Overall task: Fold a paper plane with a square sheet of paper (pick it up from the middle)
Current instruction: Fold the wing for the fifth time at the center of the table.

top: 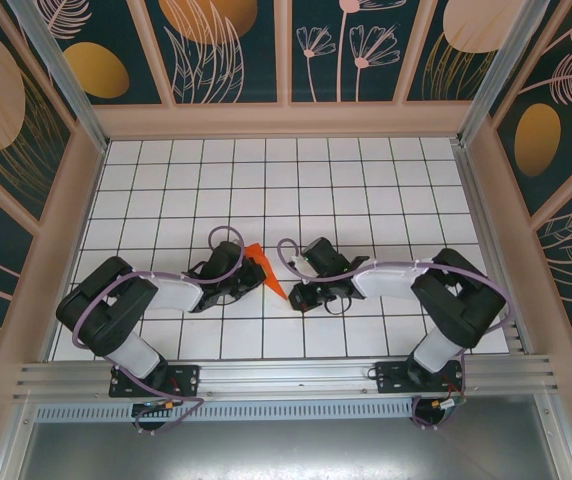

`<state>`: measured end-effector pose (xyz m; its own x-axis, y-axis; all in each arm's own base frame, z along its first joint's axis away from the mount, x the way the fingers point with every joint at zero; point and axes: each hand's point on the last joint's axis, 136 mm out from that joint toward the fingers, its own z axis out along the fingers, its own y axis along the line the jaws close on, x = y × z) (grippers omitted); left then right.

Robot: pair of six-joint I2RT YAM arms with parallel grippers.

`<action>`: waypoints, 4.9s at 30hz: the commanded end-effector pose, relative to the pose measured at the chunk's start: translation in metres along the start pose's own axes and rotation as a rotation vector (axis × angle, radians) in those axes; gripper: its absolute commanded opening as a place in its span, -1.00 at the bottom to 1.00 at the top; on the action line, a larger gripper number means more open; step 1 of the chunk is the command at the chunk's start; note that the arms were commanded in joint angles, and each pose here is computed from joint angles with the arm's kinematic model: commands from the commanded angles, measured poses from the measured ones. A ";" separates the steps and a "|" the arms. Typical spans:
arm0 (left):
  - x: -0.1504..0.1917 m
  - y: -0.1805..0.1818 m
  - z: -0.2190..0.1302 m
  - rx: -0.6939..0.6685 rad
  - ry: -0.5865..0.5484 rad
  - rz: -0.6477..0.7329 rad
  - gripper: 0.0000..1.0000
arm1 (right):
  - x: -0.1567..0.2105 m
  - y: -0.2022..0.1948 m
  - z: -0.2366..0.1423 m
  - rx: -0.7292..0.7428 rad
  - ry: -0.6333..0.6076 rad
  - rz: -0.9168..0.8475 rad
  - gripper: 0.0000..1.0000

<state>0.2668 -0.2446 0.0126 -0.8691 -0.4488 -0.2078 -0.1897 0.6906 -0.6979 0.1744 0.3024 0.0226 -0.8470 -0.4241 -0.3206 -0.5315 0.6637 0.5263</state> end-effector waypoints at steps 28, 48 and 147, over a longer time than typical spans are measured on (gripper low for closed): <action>-0.004 -0.038 -0.019 0.163 -0.001 0.126 -0.65 | -0.043 0.002 0.040 0.014 -0.009 -0.003 -1.00; -0.025 0.031 -0.006 -0.187 -0.093 0.125 -0.67 | 0.005 -0.036 0.049 0.166 0.141 0.028 -1.00; -0.125 0.015 -0.101 -0.141 -0.331 0.080 0.32 | -0.124 0.008 -0.068 0.065 -0.424 0.061 0.02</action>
<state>0.3428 -0.1108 0.1000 -0.6526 -0.5382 -0.5334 -0.2101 0.8048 -0.5550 0.2576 0.3389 0.1092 -0.8157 -0.1803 -0.5497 -0.5060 0.6828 0.5270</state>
